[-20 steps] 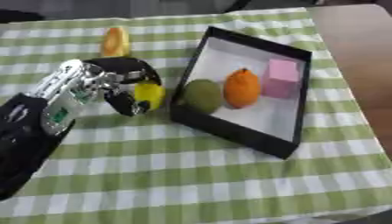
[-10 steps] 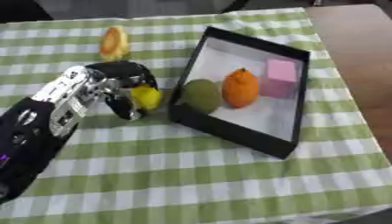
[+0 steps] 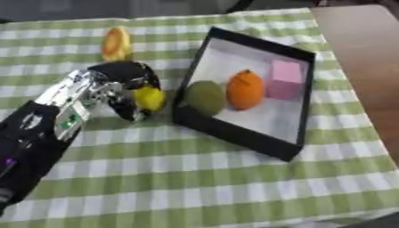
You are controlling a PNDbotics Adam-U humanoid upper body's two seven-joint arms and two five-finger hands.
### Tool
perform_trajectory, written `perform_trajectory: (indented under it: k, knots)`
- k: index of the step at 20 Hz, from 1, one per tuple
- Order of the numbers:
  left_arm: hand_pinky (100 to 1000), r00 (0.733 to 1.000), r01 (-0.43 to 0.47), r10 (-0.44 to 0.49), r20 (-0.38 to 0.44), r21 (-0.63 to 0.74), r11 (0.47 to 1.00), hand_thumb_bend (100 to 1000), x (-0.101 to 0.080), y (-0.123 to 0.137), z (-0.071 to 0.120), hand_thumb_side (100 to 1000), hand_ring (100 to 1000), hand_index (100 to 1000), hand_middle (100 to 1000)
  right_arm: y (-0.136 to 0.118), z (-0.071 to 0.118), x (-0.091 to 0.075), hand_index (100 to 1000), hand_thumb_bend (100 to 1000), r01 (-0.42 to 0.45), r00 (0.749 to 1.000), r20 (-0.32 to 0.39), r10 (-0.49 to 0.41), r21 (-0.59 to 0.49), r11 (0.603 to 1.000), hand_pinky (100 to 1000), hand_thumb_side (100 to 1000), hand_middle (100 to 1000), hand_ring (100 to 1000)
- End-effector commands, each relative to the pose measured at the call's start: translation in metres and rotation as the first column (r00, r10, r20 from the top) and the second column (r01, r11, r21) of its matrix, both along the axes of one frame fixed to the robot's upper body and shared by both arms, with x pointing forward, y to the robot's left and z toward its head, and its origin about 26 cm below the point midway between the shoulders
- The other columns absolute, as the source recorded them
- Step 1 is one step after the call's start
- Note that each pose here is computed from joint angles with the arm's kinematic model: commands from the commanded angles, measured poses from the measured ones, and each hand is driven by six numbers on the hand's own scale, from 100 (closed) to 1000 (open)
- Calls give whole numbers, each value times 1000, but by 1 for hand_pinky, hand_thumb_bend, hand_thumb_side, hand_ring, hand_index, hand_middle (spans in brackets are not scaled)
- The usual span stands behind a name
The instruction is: Pick up objects on the table and place them in the box.
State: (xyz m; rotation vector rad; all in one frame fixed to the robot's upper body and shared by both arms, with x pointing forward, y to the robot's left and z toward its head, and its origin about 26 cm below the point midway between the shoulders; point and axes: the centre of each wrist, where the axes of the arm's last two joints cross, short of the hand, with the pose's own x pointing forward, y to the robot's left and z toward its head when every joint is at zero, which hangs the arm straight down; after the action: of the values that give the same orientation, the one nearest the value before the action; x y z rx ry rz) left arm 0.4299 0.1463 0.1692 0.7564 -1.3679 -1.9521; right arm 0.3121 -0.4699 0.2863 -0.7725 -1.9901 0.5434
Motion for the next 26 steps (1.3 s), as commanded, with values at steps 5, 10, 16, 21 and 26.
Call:
perform_trajectory:
  k: [5, 10, 16, 21, 26]
  knots:
    - [550, 987, 48, -44, 153, -22, 999, 394, -2, 0, 19, 100, 550, 676, 579, -5, 15, -4, 834, 100, 13, 1000, 22, -12, -26, 1000, 863, 476, 761, 879]
    - [541, 988, 64, -59, 145, -33, 997, 355, -4, 0, 22, 100, 540, 668, 572, -5, 15, -5, 834, 100, 13, 1000, 20, -12, -27, 1000, 863, 476, 761, 878]
    - [544, 984, 114, -103, 145, -70, 991, 318, -17, -4, 50, 100, 541, 671, 575, -6, 16, -5, 834, 100, 15, 1000, 23, -14, -29, 999, 863, 474, 761, 878]
    - [549, 958, 190, -153, 242, -136, 972, 326, -40, -14, 103, 100, 545, 675, 579, -7, 20, -6, 834, 100, 15, 999, 36, -14, -31, 999, 863, 472, 761, 877]
    - [551, 929, 271, -209, 304, -181, 945, 333, -60, -34, 135, 100, 548, 677, 582, -7, 25, -8, 834, 100, 13, 999, 49, -12, -38, 999, 863, 454, 761, 875]
